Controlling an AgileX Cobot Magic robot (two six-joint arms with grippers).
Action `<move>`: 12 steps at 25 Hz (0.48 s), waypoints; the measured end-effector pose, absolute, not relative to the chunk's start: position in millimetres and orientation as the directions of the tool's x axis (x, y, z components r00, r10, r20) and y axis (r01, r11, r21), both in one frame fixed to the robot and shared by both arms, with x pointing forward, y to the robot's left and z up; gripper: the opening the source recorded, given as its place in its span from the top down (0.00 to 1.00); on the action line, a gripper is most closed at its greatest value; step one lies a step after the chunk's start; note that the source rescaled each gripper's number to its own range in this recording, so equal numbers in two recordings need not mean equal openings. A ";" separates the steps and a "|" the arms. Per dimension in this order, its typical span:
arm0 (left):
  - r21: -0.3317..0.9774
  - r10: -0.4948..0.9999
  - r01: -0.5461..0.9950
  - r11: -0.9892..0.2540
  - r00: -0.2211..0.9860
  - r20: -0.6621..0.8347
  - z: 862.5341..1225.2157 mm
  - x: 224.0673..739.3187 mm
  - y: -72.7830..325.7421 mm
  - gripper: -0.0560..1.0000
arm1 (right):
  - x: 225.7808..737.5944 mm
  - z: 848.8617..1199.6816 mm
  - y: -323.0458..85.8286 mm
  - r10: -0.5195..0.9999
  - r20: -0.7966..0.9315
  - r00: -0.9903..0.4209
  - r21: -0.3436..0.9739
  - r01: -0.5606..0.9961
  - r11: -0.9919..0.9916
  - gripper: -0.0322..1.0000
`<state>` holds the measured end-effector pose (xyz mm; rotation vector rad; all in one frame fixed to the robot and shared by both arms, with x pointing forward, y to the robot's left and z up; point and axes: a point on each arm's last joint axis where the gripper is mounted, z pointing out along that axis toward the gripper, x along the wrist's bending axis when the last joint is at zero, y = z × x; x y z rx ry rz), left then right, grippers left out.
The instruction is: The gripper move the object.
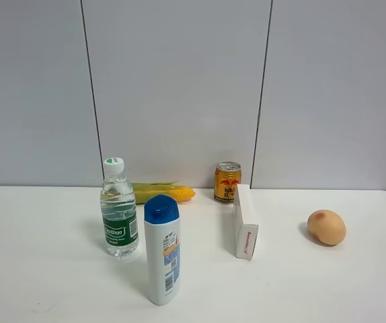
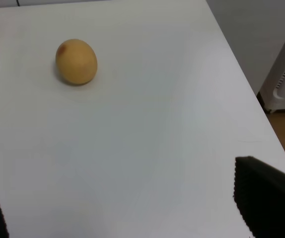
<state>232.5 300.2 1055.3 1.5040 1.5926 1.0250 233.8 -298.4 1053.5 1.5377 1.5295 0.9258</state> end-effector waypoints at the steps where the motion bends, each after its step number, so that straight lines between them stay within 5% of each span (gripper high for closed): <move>1: 0.900 0.997 0.436 0.009 -0.073 0.025 1055.3 232.5 300.2 0.00 | 233.8 1053.5 -298.4 1.000 -0.020 0.018 0.895 0.445 0.010 0.09; 12: 0.900 0.997 0.436 0.009 -0.073 0.025 1055.3 232.5 300.2 0.00 | 233.8 1053.5 -298.4 1.000 -0.018 0.019 0.895 0.445 0.007 0.09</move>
